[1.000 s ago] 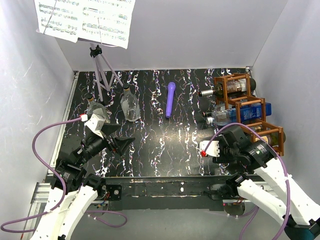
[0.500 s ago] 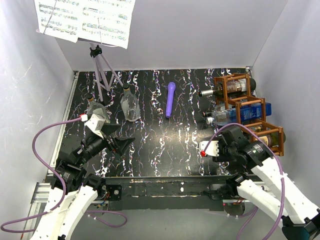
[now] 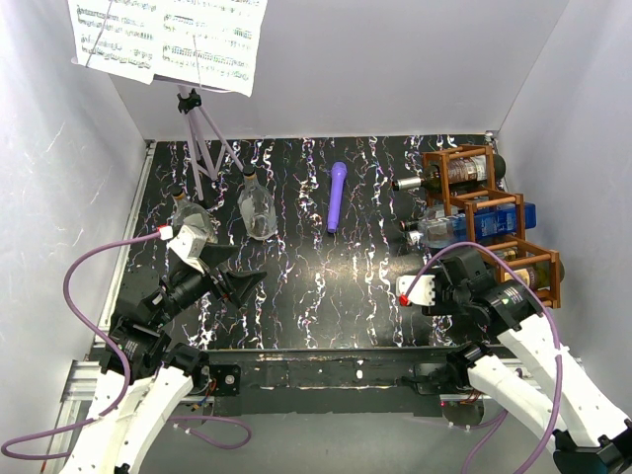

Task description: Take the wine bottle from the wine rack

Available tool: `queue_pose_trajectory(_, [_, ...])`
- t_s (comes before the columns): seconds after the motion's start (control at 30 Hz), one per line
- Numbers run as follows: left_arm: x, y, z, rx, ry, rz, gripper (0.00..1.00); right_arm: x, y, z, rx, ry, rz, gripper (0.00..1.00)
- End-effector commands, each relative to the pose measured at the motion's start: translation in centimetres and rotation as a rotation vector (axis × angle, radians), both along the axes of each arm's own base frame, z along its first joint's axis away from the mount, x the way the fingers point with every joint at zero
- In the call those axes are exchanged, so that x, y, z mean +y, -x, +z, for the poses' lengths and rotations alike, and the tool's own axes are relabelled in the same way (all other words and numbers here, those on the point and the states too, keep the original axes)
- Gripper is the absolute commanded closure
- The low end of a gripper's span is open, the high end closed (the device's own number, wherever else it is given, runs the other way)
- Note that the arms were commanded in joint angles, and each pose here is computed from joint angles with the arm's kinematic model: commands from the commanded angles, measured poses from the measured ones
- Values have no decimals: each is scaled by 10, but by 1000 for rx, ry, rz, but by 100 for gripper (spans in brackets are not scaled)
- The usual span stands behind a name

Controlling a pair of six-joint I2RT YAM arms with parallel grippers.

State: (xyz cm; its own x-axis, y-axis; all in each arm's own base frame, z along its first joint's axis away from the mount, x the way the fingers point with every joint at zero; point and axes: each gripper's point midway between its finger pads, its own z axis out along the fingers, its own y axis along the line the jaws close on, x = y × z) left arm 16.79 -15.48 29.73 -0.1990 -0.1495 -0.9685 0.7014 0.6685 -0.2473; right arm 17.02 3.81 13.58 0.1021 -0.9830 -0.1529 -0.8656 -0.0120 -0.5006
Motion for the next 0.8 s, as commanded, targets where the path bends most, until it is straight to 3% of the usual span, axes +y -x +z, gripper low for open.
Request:
queue_pose_trajectory(0.0, [1,0,8,-30,4,6,2,10,-13,6,-67,95,255,46])
queue_pose_trajectory(0.27, [2,-1,9,-33,5,9,2,9,-14,14,-85,103,257,63])
queue_pose_trajectory(0.5, [2,-1,10,-37,5,11,2,4,-11,14,-86,111,245,95])
queue_pose_trajectory(0.77, [1,-1,10,-39,6,9,2,3,3,18,-48,103,252,99])
